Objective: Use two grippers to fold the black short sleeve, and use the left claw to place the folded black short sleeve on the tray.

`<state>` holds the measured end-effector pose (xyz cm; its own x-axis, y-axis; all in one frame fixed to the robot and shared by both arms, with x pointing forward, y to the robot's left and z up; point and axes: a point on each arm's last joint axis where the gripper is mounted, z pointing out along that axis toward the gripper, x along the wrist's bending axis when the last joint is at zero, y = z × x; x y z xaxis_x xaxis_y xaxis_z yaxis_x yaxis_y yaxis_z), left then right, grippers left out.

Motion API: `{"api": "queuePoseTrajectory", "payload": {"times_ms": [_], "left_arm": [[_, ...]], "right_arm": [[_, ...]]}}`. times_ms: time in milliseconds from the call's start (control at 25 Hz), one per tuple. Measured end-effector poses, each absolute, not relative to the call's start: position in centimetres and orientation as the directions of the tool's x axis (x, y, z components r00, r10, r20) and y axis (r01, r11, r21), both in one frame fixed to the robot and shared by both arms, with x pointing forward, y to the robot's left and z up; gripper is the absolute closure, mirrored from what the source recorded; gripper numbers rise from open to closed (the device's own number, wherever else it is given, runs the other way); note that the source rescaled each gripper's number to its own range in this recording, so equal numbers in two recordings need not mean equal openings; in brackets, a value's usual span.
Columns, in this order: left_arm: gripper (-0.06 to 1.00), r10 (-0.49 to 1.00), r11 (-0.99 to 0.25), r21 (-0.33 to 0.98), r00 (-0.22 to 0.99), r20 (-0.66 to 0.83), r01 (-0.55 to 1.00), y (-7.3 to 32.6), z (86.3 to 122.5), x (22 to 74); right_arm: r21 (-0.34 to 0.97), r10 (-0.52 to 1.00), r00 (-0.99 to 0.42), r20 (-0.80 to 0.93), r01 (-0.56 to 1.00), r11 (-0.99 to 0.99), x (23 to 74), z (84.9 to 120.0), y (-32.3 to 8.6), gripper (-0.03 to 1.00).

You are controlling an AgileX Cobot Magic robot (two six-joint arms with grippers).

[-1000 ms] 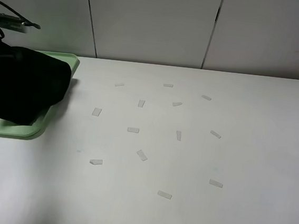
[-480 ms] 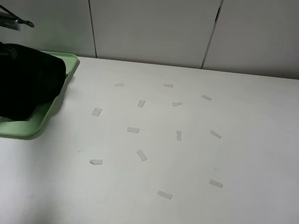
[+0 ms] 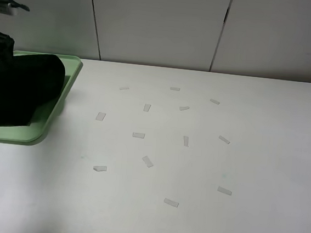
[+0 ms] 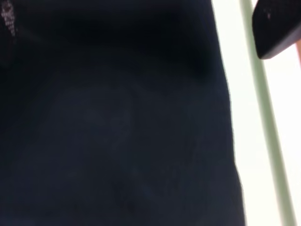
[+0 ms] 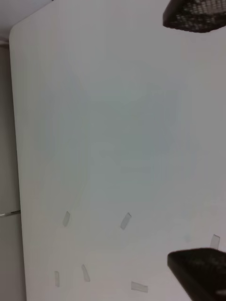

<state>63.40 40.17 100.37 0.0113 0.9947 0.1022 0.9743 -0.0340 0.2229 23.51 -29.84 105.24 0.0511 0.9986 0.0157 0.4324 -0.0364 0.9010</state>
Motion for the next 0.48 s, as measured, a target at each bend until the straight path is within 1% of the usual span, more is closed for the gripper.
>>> {"api": "queuePoseTrajectory", "payload": {"times_ms": [80,200,480], "left_arm": [[-0.05,0.995,-0.031,0.242,0.008,0.098,0.970,39.9,101.5,63.3],[-0.05,0.997,-0.024,0.246,0.006,0.075,0.969,39.3,101.8,63.3],[-0.05,0.999,-0.022,0.202,0.015,0.038,0.979,37.1,100.2,63.4]], "right_arm": [[0.901,0.999,0.051,0.016,0.432,-0.036,23.5,105.2,-29.8,-0.03],[0.901,0.999,0.051,0.016,0.432,-0.036,23.5,105.2,-29.8,-0.03],[0.901,0.999,0.051,0.016,0.432,-0.036,23.5,105.2,-29.8,-0.03]]}}
